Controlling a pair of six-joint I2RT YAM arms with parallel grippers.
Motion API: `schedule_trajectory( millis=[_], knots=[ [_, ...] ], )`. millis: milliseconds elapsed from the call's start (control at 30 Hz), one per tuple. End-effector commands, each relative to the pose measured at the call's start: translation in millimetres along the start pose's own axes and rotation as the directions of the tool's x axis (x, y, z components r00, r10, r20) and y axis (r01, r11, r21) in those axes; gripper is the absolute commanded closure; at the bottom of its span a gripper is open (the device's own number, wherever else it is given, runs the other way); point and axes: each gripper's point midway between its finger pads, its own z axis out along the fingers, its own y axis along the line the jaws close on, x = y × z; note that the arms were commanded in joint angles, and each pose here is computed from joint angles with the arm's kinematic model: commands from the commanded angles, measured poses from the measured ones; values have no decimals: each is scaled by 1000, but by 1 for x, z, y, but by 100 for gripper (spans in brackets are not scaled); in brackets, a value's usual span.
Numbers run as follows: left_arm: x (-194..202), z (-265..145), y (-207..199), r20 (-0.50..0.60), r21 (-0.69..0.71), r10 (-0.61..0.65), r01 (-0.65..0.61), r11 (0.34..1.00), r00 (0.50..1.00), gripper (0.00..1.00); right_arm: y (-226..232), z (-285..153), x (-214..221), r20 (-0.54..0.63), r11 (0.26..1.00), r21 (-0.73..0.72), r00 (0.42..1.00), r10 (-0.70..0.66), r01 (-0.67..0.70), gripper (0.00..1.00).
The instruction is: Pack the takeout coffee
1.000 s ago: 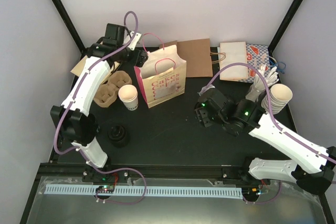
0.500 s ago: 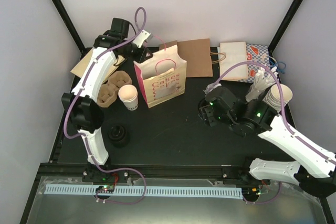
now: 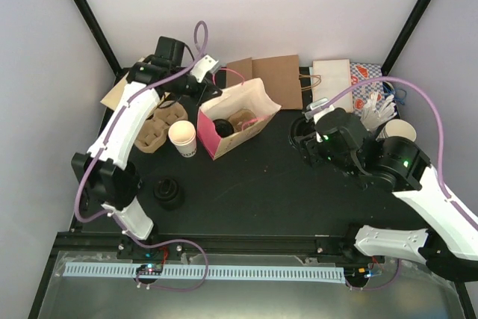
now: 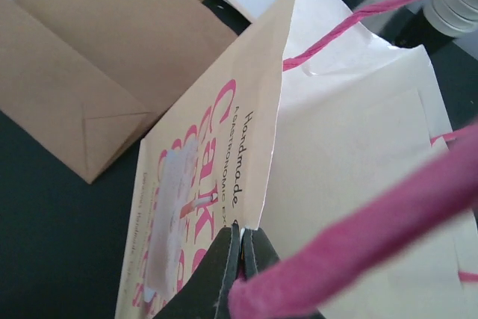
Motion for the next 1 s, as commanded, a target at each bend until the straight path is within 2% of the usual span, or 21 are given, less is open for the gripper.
schedule_trajectory(
  millis=[0, 333, 500, 767, 967],
  knots=[
    [-7, -18, -37, 50, -14, 126, -126, 992, 991, 98, -11, -15, -15, 54, 998, 32, 997, -60, 58, 30],
    [8, -6, -97, 69, -40, 287, -285, 958, 956, 98, -7, -37, -29, 152, 998, -46, 987, -46, 53, 30],
    [16, -1, -109, 42, -35, 302, -300, 953, 953, 99, 8, -34, -24, 144, 989, -122, 987, -68, 86, 31],
    [21, 1, -122, 27, -44, 332, -331, 943, 943, 99, 39, -39, -21, 195, 946, -298, 978, -73, 130, 32],
    [16, -10, -125, 51, -76, 352, -348, 934, 935, 98, 46, -35, -17, 182, 933, -329, 979, -89, 146, 33]
  ],
)
